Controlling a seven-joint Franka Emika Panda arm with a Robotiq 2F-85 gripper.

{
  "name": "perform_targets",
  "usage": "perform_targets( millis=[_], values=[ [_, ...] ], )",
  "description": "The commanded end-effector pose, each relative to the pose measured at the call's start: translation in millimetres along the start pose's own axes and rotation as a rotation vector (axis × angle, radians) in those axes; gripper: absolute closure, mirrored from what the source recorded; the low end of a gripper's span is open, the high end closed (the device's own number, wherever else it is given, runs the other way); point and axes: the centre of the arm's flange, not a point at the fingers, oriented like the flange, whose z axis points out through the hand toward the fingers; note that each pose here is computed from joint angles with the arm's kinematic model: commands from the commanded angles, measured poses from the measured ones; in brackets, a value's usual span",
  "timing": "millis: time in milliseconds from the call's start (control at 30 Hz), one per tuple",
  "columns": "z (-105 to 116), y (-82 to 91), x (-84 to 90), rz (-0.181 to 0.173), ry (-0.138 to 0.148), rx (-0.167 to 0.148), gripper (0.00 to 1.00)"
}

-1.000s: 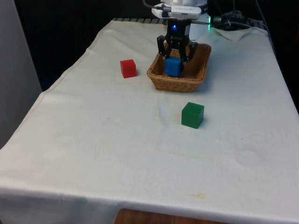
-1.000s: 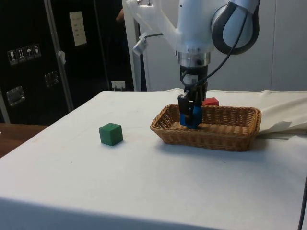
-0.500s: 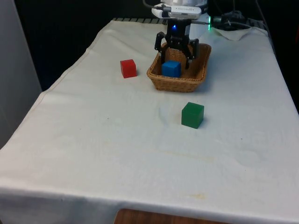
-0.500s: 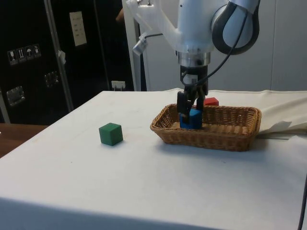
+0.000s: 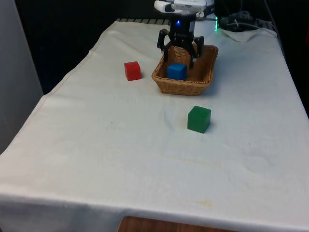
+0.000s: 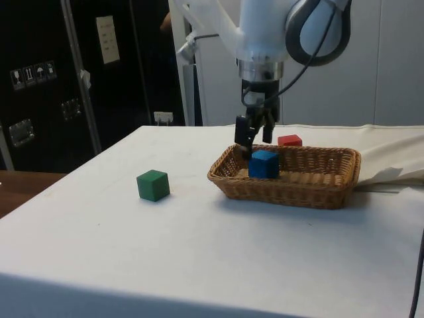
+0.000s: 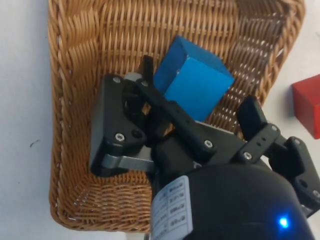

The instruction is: Pick up the blue cube and place it into the basket.

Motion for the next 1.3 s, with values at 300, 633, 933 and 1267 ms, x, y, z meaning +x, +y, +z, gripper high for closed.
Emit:
perform_targets(
  millis=[300,633,933,1267],
  values=[
    [-22.7,-0.1,17.3,0.008,0.028,0.008,0.00],
    [-43.2,3.9,39.0,0.019,0.066,-0.001,0.00],
    [-58.7,1.4,53.9,0.025,0.080,0.009,0.00],
    [-76.9,2.7,73.6,0.034,0.108,0.011,0.00]
  ],
)
